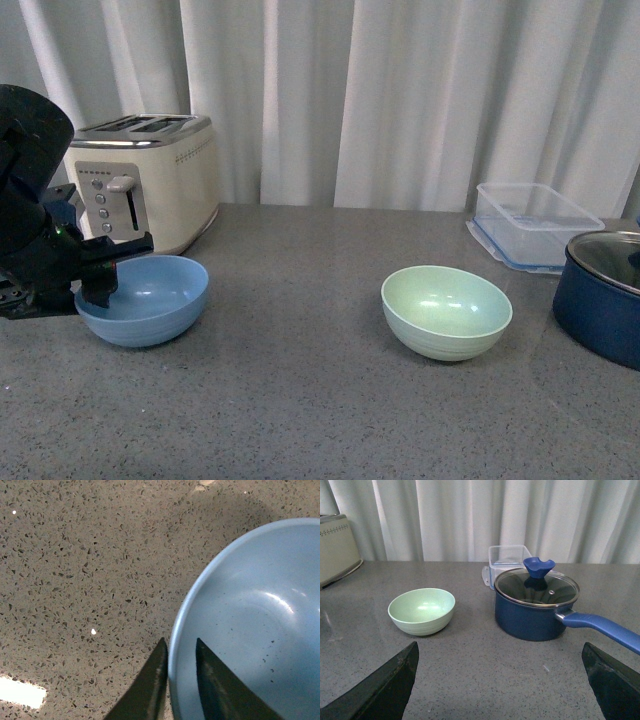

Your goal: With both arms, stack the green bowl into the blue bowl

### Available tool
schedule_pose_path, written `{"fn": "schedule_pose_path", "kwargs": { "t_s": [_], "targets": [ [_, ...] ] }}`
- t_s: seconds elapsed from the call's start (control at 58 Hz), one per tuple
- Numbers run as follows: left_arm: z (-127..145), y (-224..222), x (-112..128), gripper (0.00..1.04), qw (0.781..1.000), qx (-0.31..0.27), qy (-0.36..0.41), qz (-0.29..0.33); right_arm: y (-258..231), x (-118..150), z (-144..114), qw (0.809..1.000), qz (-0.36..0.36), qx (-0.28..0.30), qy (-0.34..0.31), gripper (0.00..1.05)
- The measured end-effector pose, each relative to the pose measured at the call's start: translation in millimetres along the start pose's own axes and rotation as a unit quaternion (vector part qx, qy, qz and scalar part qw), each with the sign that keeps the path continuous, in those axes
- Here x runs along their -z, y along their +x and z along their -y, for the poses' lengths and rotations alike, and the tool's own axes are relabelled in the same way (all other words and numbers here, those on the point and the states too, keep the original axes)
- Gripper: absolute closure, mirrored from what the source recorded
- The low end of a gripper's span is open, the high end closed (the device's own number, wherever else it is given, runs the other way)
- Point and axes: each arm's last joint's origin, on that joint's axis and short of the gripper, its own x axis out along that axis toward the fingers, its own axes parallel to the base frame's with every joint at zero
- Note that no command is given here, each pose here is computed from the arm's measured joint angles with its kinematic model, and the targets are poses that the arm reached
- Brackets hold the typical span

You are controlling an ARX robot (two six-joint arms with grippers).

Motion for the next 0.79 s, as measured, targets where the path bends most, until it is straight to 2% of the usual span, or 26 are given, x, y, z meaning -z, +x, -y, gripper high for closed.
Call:
{"fn": "schedule_pose_path", "kwargs": {
  "t_s": [0.121, 0.31, 0.466, 0.793],
  "targets": [
    [1.8, -5.0, -0.8, 1.02, 1.0, 0.009, -0.004, -0.001, 0.0, 0.0, 0.0, 1.0, 0.0, 0.0, 0.0, 0.1],
    [15.7, -29.4, -8.7, 1.01, 0.999, 0.03, 0.002, 0.017, 0.0, 0.0, 0.0, 1.0, 0.0, 0.0, 0.0, 0.1],
    [56.8, -52.3, -14.9, 1.01, 0.996, 0.076, 0.021, 0.04, 0.0, 0.0, 0.0, 1.0, 0.0, 0.0, 0.0, 0.1],
    [116.9, -38.7, 9.8, 1.01, 0.992, 0.107, 0.058, 0.007, 0.0, 0.0, 0.0, 1.0, 0.0, 0.0, 0.0, 0.1]
  ]
}}
